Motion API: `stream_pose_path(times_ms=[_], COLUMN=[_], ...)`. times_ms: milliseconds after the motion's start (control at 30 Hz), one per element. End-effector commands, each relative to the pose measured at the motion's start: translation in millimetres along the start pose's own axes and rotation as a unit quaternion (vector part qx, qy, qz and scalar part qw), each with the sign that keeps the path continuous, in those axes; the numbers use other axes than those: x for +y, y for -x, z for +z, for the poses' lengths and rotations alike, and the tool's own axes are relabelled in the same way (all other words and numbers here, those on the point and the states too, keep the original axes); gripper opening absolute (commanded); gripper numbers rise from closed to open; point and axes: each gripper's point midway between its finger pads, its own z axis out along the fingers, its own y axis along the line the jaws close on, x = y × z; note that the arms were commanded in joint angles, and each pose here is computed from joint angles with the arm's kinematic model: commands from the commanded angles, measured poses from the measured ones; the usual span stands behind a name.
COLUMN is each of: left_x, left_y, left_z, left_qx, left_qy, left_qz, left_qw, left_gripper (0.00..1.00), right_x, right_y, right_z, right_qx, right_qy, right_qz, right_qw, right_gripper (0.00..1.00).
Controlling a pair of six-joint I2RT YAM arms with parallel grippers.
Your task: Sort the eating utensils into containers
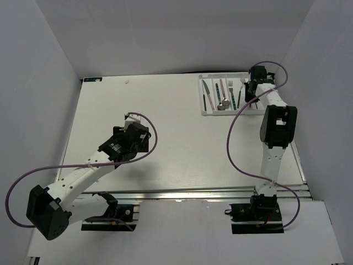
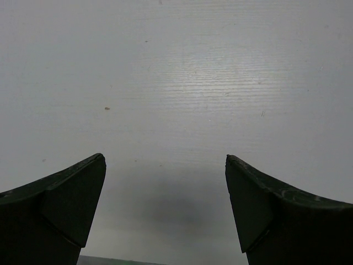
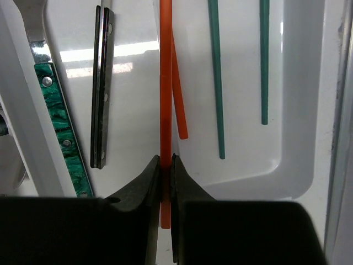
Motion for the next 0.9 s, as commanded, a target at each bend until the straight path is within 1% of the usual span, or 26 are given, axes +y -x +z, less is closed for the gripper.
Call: stream_pose_path(times_ms=[0,33,133,167,433,467,500,533,633,667,700,733,767,833,867], left_x=[-12,-13,-15,-16,-18,-18,-19,-19,-19,-17,-16,-14,-11,-5,0], left_y=[5,2,-1,-2,-8,-9,-10,-11,-12,-12,-11,-10,-8,-3,-1], left_z=[-1,1,3,4,10,11,12,12,14,14,14,13,13,12,11], left_qx=[-0.002,0.002,0.008,0.011,0.025,0.027,0.029,0.031,0.035,0.034,0.032,0.03,0.025,0.016,0.011], left_qy=[-0.03,-0.029,-0.032,-0.032,-0.026,-0.025,-0.025,-0.025,-0.021,-0.018,-0.014,-0.009,0.0,0.017,0.028], left_qz=[0.004,0.007,0.011,0.013,0.023,0.024,0.026,0.028,0.031,0.03,0.029,0.028,0.026,0.018,0.01], left_qw=[1.0,1.0,0.999,0.999,0.999,0.999,0.999,0.999,0.999,0.999,0.999,0.999,0.999,1.0,0.999], left_gripper=[0.98,0.98,0.98,0.98,0.98,0.98,0.98,0.98,0.98,0.98,0.98,0.98,0.98,0.98,0.98], right_x=[-19,-24,-31,-33,-44,-46,-49,-53,-54,-53,-51,-53,-55,-54,-56], right_y=[15,24,23,30,29,27,24,22,24,29,29,32,42,44,58], right_z=[-7,-7,4,3,16,18,19,19,14,6,3,-3,-18,-33,-58], right_qx=[-0.009,-0.017,-0.006,-0.012,-0.017,-0.015,-0.011,-0.009,-0.013,-0.021,-0.022,-0.025,-0.04,-0.048,-0.073], right_qy=[-0.013,-0.022,-0.032,-0.033,-0.031,-0.033,-0.038,-0.047,-0.047,-0.044,-0.036,-0.041,-0.045,-0.042,-0.038], right_qz=[-0.007,-0.012,-0.021,-0.02,-0.028,-0.03,-0.029,-0.028,-0.025,-0.024,-0.024,-0.019,-0.013,0.004,0.014], right_qw=[1.0,1.0,0.999,0.999,0.999,0.999,0.999,0.998,0.998,0.999,0.999,0.999,0.998,0.998,0.996], right_gripper=[0.0,0.0,0.0,0.0,0.0,0.12,0.18,0.27,0.4,0.45,0.47,0.53,0.56,0.57,0.61])
